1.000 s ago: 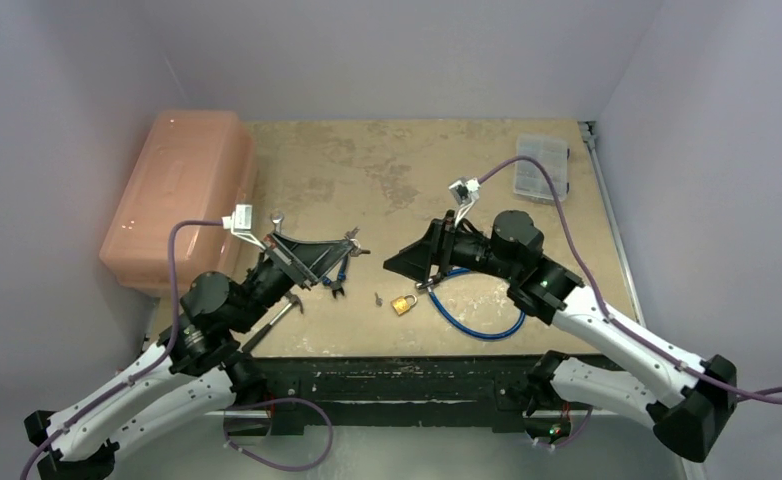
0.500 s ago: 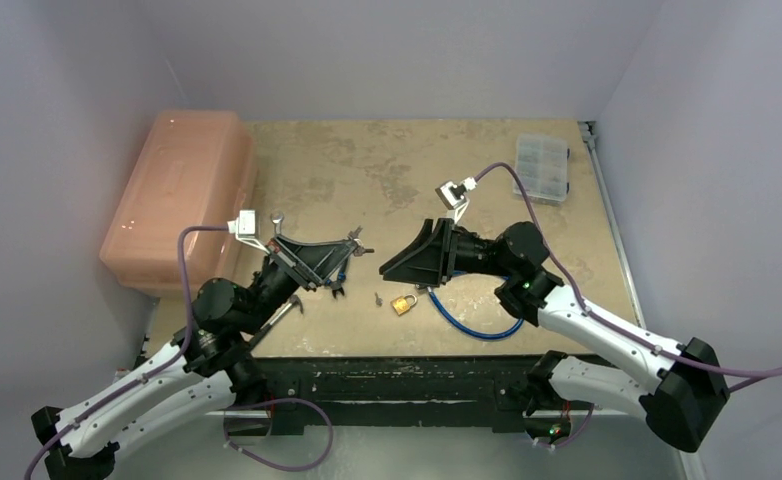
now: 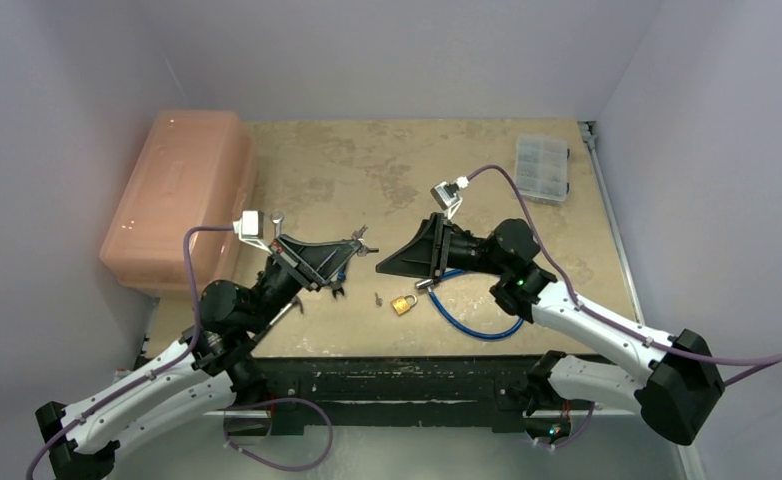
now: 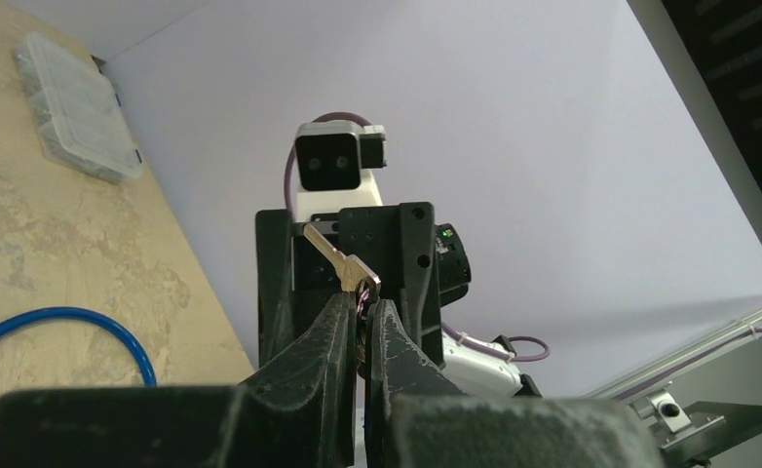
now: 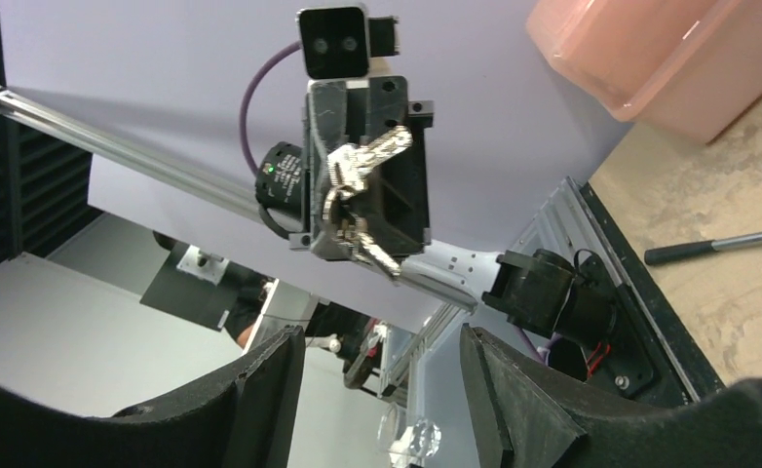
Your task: Unlock with the key
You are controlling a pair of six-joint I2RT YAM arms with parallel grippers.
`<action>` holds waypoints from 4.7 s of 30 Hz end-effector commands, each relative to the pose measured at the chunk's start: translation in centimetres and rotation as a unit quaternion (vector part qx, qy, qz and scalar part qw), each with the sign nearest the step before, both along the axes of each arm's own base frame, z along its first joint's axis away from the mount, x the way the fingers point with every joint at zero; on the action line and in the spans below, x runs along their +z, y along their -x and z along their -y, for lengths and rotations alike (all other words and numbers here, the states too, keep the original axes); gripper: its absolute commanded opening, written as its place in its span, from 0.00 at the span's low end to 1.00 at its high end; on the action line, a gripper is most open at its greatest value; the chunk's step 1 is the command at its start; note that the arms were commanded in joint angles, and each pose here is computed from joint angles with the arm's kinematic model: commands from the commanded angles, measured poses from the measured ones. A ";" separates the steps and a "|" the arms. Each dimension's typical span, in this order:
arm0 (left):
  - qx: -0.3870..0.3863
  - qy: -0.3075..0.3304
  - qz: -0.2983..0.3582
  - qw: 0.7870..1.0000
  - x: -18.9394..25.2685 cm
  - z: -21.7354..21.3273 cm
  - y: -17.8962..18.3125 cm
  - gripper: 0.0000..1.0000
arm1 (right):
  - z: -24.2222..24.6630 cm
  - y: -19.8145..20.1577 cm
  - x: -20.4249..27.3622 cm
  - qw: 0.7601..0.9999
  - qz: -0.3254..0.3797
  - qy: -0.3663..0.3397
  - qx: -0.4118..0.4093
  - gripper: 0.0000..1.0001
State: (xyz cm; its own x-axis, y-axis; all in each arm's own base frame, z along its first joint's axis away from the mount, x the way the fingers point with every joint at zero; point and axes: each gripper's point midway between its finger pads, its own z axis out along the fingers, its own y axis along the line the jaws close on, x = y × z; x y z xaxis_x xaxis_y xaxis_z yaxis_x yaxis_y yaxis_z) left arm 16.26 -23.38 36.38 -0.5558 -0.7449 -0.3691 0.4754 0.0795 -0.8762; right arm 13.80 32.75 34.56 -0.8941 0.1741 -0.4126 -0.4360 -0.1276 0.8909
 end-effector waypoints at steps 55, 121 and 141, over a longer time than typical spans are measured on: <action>0.103 -0.108 -0.175 0.973 -10.8 -3.0 -2.4 0.64 | 1.3 -5.6 -4.0 0.968 0.036 0.194 -0.159 0.00; -0.168 -0.147 0.159 0.962 -4.8 5.8 4.4 0.17 | 3.0 0.9 -3.5 0.939 0.218 0.262 0.044 0.00; -0.165 -0.133 0.151 0.966 -4.0 5.4 4.5 0.28 | 3.0 1.3 -3.9 0.940 0.217 0.258 0.053 0.00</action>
State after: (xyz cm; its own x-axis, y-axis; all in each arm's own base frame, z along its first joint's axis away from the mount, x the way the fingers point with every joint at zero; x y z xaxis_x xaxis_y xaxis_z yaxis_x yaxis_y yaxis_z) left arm 12.32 -29.10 28.87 -0.6186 -0.3527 -0.7021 0.7033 0.1498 -0.6950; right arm 12.77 29.70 29.62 -0.6595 -0.2422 -0.7116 -0.7511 0.2488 0.6115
